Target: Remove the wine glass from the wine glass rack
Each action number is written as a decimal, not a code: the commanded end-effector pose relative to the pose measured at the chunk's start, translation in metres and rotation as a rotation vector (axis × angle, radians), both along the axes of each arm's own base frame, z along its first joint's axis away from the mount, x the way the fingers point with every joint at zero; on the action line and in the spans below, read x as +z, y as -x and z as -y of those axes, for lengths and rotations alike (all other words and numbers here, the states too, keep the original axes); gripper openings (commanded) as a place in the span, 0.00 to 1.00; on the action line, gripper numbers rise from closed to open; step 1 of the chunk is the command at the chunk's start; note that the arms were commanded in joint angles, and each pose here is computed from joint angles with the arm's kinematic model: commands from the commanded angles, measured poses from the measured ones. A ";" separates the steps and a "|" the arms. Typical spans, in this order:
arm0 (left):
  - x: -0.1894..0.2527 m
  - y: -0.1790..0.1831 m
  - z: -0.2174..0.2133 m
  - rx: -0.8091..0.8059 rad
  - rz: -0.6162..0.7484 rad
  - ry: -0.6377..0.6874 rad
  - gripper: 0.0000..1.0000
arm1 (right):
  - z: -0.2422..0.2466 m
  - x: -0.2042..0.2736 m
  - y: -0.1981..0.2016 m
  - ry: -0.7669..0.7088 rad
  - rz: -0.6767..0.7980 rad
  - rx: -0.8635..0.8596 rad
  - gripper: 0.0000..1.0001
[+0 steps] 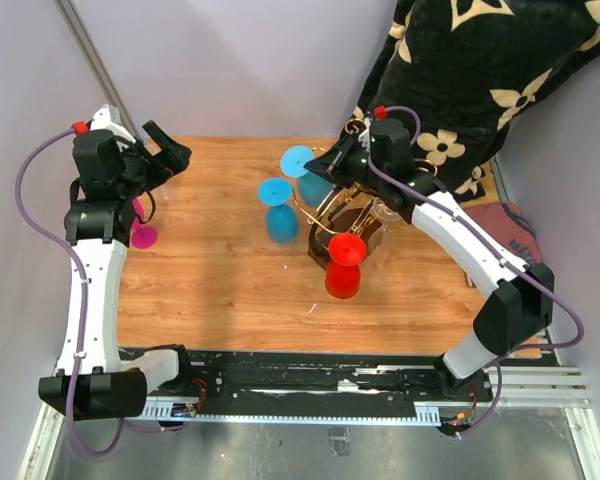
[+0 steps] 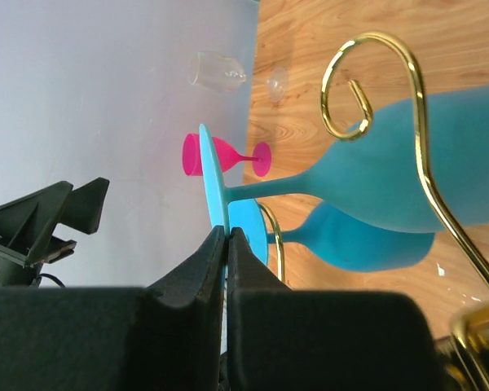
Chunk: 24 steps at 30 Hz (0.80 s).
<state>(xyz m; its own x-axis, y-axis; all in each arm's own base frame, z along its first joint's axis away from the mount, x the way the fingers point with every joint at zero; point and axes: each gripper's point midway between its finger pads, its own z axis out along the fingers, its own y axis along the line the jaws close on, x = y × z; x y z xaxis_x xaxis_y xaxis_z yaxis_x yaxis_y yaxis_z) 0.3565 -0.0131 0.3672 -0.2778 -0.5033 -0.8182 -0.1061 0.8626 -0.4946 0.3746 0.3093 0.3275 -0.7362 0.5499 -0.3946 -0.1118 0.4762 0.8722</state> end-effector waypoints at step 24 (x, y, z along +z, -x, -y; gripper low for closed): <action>0.040 -0.043 -0.010 -0.028 0.028 0.079 1.00 | -0.086 0.086 0.063 0.447 0.976 0.784 0.01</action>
<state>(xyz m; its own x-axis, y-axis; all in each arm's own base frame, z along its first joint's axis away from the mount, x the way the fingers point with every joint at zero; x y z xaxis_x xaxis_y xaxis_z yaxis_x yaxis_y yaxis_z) 0.3957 -0.0169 0.3933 -0.2959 -0.5105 -0.8074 -0.0530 0.8527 -0.5197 0.3532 0.3984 0.4371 -0.4898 0.0367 -0.8711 -0.8383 0.2547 0.4821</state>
